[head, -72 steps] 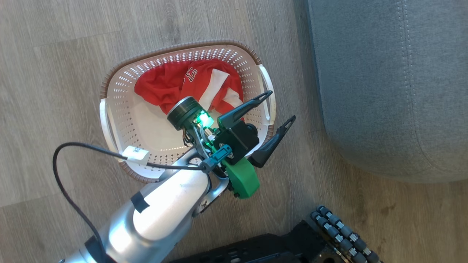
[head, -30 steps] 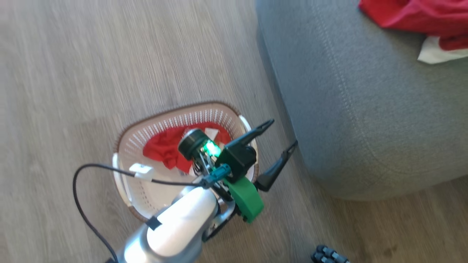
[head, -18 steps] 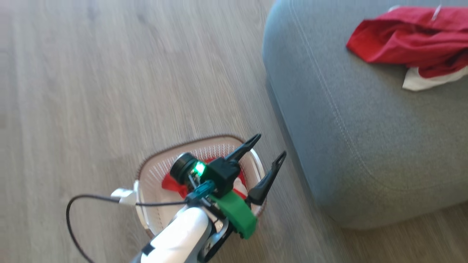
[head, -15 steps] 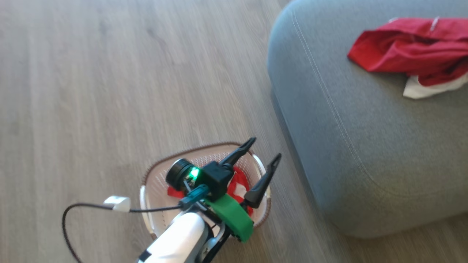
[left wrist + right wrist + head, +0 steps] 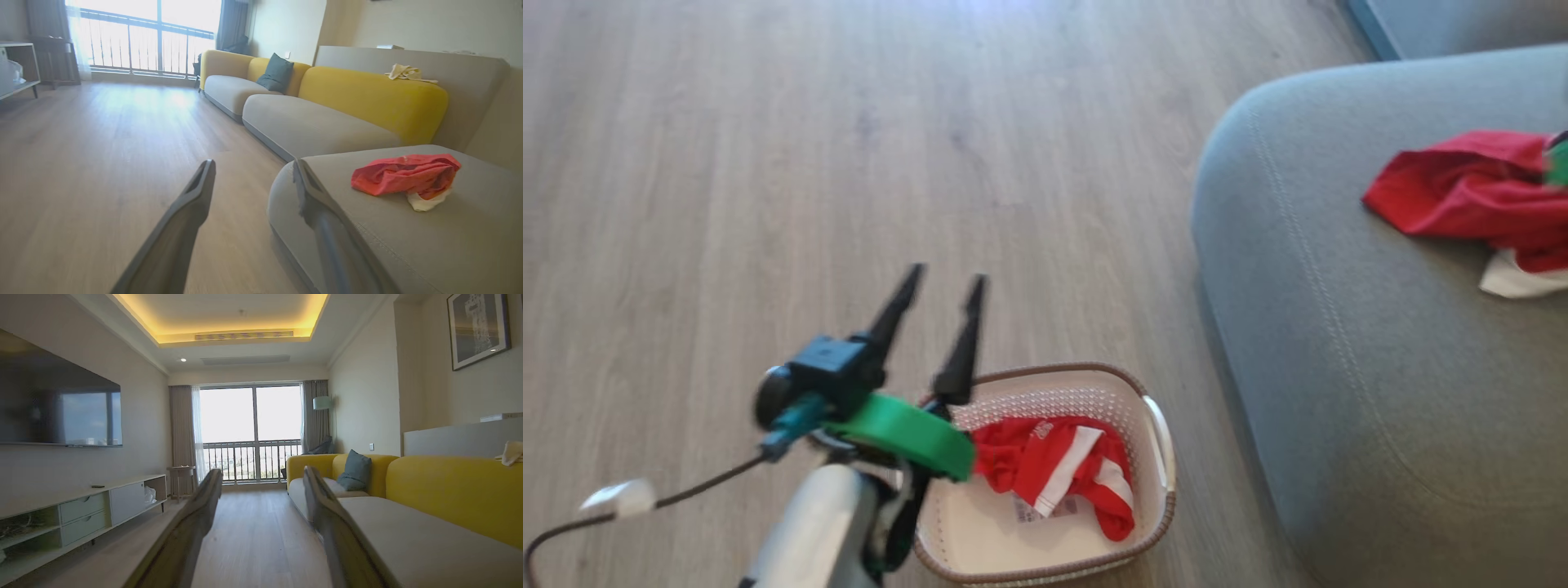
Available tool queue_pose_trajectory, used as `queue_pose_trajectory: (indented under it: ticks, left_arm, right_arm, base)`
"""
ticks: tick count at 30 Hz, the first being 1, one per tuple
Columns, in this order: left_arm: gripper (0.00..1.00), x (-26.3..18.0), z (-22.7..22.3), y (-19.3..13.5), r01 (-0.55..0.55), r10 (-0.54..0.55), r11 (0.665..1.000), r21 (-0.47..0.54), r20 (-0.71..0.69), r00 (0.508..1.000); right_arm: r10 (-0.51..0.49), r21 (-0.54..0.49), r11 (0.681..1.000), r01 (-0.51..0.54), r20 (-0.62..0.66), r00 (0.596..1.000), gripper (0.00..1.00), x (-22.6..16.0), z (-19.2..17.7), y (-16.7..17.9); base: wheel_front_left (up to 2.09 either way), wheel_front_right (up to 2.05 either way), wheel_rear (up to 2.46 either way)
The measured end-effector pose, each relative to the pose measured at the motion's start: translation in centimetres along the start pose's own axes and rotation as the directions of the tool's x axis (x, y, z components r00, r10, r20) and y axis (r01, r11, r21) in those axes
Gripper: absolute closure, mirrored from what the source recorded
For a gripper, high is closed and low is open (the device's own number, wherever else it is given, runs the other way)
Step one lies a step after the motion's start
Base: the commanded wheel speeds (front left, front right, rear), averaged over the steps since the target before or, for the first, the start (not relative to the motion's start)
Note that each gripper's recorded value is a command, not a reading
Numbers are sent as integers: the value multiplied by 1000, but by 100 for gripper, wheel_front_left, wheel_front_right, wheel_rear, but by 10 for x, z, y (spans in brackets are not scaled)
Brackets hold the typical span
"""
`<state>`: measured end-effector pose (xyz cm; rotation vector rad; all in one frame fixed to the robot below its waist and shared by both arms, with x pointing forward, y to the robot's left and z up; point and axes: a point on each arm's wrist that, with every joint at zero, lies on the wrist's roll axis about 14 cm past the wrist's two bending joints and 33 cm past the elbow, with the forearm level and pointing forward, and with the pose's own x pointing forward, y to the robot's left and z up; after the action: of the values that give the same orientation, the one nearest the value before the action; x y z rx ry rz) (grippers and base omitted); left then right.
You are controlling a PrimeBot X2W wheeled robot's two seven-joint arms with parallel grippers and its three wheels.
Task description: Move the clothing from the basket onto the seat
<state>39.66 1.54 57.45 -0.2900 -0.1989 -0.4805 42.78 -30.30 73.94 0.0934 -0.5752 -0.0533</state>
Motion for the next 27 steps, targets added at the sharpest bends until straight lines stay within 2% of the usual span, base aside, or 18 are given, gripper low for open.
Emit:
queue_pose_trajectory:
  ticks: [4, 8, 12, 16, 18, 21, 27]
  left_arm:
    - [0, -20, 11, 46, -161, 160, 986, 31, 26, 987]
    - [0, -50, 21, 88, -329, 326, 944, 42, 55, 944]
    - [0, -78, 26, 113, -434, 430, 899, 58, 72, 900]
    - [0, -97, 16, 118, -466, 464, 880, 93, 40, 885]
    - [0, -105, 13, 122, -491, 490, 866, 95, 30, 871]
    - [0, -112, 8, 125, -516, 517, 851, 99, 16, 856]
    - [0, -119, -15, 118, -518, 524, 850, 97, -55, 850]
  right_arm:
    - [96, 5, 995, -96, 5, 995, 0, -16, -16, 46]
    - [168, 40, 985, -167, -19, 986, 0, -37, -36, 86]
    - [190, 104, 977, -185, -44, 981, 0, -58, -52, 111]
    - [205, 89, 977, -195, -118, 972, 0, -83, -76, 120]
    - [182, 108, 980, -165, -178, 967, 0, -100, -95, 118]
    - [174, 111, 983, -147, -288, 942, 0, -130, -124, 118]
    - [137, 100, 989, -105, -413, 900, 0, -168, -154, 112]
  base:
    - [0, 0, 0]
    - [0, 0, 0]
    - [0, 0, 0]
    - [0, 0, 0]
    - [0, 0, 0]
    - [0, 0, 0]
    - [0, 0, 0]
